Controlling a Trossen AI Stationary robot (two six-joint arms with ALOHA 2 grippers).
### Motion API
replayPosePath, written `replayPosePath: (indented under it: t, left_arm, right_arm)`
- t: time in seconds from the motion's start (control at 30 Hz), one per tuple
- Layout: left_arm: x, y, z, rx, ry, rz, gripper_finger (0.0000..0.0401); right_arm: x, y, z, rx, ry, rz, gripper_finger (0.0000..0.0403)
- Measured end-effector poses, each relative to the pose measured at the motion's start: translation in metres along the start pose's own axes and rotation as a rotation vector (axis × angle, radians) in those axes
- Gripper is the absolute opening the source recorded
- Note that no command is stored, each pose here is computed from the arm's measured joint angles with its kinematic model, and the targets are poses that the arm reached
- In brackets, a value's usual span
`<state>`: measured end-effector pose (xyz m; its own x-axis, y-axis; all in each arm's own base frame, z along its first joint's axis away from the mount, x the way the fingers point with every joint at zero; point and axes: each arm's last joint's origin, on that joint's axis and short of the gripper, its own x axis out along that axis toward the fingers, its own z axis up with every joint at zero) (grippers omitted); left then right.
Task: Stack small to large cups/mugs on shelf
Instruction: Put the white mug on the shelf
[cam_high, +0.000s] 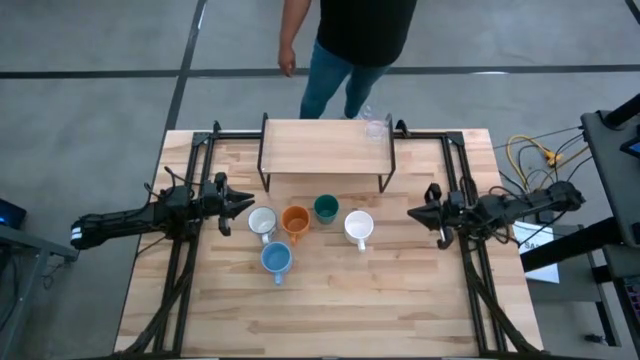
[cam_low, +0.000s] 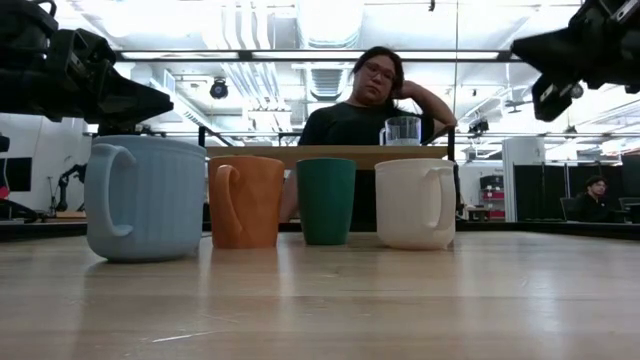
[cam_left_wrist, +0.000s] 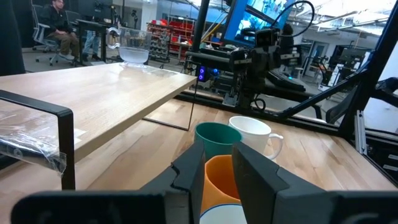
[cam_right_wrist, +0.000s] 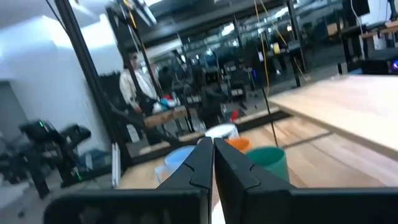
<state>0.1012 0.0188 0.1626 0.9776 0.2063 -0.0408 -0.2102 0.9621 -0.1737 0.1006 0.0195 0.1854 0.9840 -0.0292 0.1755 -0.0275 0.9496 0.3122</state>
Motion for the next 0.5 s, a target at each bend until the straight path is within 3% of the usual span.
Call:
replayPosePath:
  t: [0.17, 0.33, 0.5]
  left_arm:
    - [0.0, 0.0, 0.0, 0.0, 0.0, 0.0, 0.0068]
    - [0.0, 0.0, 0.0, 0.0, 0.0, 0.0, 0.0068]
    - [0.0, 0.0, 0.0, 0.0, -0.001, 0.0, 0.0068]
  right_arm:
    - [-0.006, 0.002, 0.013, -0.003, -0.111, 0.028, 0.0008]
    - [-0.012, 0.008, 0.042, -0.022, -0.222, 0.049, 0.0009]
    - [-0.018, 0.012, 0.066, -0.154, -0.102, 0.003, 0.0008]
